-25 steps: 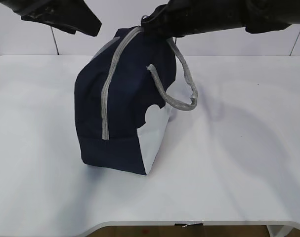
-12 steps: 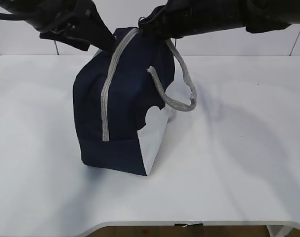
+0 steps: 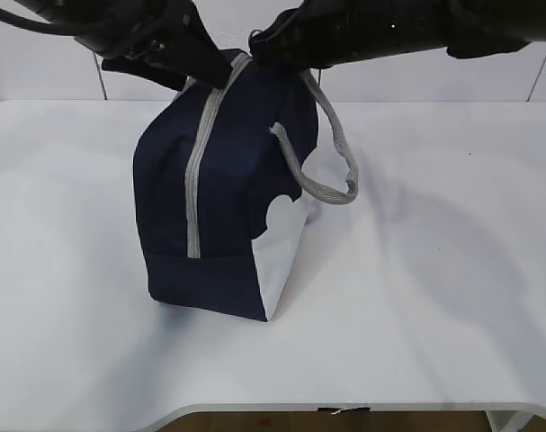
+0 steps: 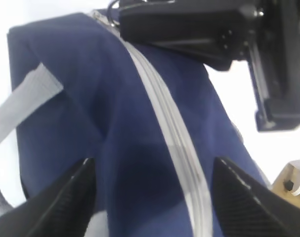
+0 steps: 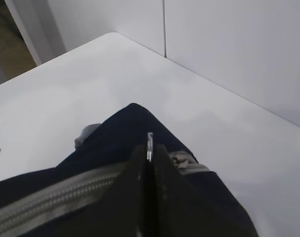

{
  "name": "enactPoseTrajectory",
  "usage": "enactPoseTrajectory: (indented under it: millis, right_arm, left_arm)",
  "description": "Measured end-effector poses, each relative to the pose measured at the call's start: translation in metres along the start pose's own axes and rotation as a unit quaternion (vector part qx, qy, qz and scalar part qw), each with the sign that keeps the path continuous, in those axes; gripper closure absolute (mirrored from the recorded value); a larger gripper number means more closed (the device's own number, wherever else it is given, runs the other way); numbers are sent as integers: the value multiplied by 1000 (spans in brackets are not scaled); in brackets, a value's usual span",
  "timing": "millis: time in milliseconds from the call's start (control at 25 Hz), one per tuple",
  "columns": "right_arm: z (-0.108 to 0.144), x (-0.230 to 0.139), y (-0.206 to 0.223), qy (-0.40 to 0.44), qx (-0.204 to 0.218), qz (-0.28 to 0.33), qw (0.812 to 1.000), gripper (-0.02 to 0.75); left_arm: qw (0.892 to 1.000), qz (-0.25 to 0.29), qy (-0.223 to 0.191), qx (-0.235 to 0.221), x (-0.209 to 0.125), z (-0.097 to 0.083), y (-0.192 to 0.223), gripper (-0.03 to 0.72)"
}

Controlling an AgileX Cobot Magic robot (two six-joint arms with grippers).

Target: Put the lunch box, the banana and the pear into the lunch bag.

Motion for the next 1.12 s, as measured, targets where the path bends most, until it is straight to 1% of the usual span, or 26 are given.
enactPoseTrajectory:
  millis: [200, 400, 600, 680, 720, 800, 880, 960, 1040, 1120]
  right_arm:
    - [0, 2, -1, -1, 1, -2, 1000, 731]
    - [0, 4, -1, -2, 1, -4, 1000, 731]
    - [0, 4, -1, -1, 1, -5, 1000, 731]
    - [0, 4, -1, -1, 1, -5, 1000, 731]
    - [0, 4, -1, -1, 1, -5, 1000, 731]
    - [0, 4, -1, -1, 0, -5, 1000, 731]
    - [-1, 4, -1, -1, -2, -5, 1000, 731]
    - [-2, 4, -1, -1, -7, -5, 1000, 731]
    - [-3, 4, -1, -1, -10, -6, 1000, 731]
    - [-5, 4, -1, -1, -15, -6, 1000, 731]
  left_arm:
    - [1000, 7, 0, -5, 6, 4, 13, 138]
    - [1000, 18, 18, -14, 6, -6, 25, 138]
    - [999, 38, 15, -14, 0, -1, 37, 139]
    - [999, 46, 14, -13, -3, 2, 41, 159]
    - [999, 48, 15, -12, -4, 2, 42, 176]
    - [998, 54, 17, -12, -6, 3, 42, 246]
    - [998, 62, 20, -11, -8, 3, 42, 336]
    - [997, 69, 27, -5, -10, 5, 42, 447]
    - [996, 81, 48, 4, -13, 8, 41, 536]
    - [993, 95, 72, 12, -17, 12, 40, 608]
Point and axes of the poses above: a point on each arm's last joint axis where the gripper is mounted, y pointing out along that axis toward the gripper, z along the wrist's bending axis when the last joint is at zero, x = y × z, the point moved 6 cm from there along y, pointing out along that axis toward the gripper, and after that the axes turned 5 degrees about -y, right-handed, at the moved point
